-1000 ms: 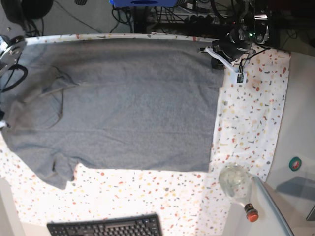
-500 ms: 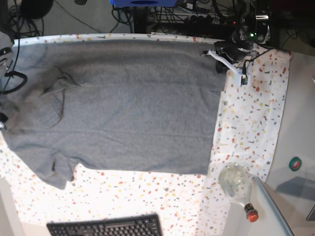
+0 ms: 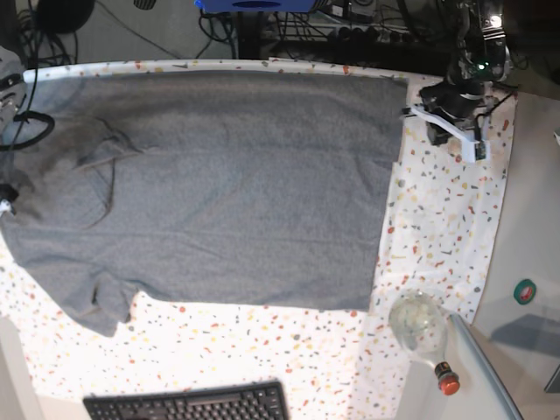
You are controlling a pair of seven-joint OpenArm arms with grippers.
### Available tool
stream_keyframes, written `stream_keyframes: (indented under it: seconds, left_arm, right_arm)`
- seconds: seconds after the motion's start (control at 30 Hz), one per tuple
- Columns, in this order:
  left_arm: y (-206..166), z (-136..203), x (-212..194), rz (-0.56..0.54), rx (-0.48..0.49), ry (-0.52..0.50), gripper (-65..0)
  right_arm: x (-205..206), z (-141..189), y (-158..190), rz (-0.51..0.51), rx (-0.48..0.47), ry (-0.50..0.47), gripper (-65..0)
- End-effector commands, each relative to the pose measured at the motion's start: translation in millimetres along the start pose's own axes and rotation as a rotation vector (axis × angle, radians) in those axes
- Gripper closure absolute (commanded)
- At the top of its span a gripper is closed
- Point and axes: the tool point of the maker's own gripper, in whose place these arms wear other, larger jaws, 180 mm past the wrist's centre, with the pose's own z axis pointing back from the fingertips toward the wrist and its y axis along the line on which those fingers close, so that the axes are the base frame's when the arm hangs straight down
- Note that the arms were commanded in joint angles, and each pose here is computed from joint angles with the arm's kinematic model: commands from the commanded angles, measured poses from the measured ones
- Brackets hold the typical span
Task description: Layout the t-shirt on the table in an organized manner, then fold the t-shirt properly
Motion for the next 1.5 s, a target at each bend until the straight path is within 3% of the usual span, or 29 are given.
stream_keyframes:
  seconds: [0.0,0.2,0.57,0.63,0.77,0.8,0.97,1.07,1.2,1.47]
  left_arm:
    - [8,3,7,-0.002,0.015,-0.024,0.0]
    - [25,13,9,-0.024,-0.010,-0.043,0.0]
    - [72,31,11,0.014,0.106,-0.060,0.0]
    - [77,32,10,0.019,0.116,-0.060,0.0]
    - [78,36,3,0.013,0.120,-0.043,0.0]
    - [78,36,2,0.013,0.120,-0.042,0.0]
    - [77,36,1,0.015,0.118,-0.039,0.0]
    - [74,35,-1,0.014,0.111,-0.035,0.0]
    - [74,34,-1,0.015,0.109,-0.035,0.0]
    - [61,29,0,0.003,0.078,-0.031,0.0]
  right_arm:
    - [41,5,-9,0.001,-0.017,-0.099,-35.7]
    - [40,5,-20,-0.001,-0.037,-0.084,-35.9]
    - [18,0,-12,-0.014,-0.015,-0.030,-35.3]
    - [18,0,-12,-0.014,-0.015,-0.030,-29.7]
    - [22,1,-13,-0.012,-0.017,-0.040,-1.4]
    - [22,1,-13,-0.014,-0.017,-0.040,0.0]
    - [28,2,-6,-0.007,-0.009,-0.070,0.0]
    - [35,12,-2,0.046,0.015,-0.101,0.0]
    - [44,36,18,0.136,0.059,-0.079,0.0]
    - [42,99,28,0.255,0.008,-0.070,0.0]
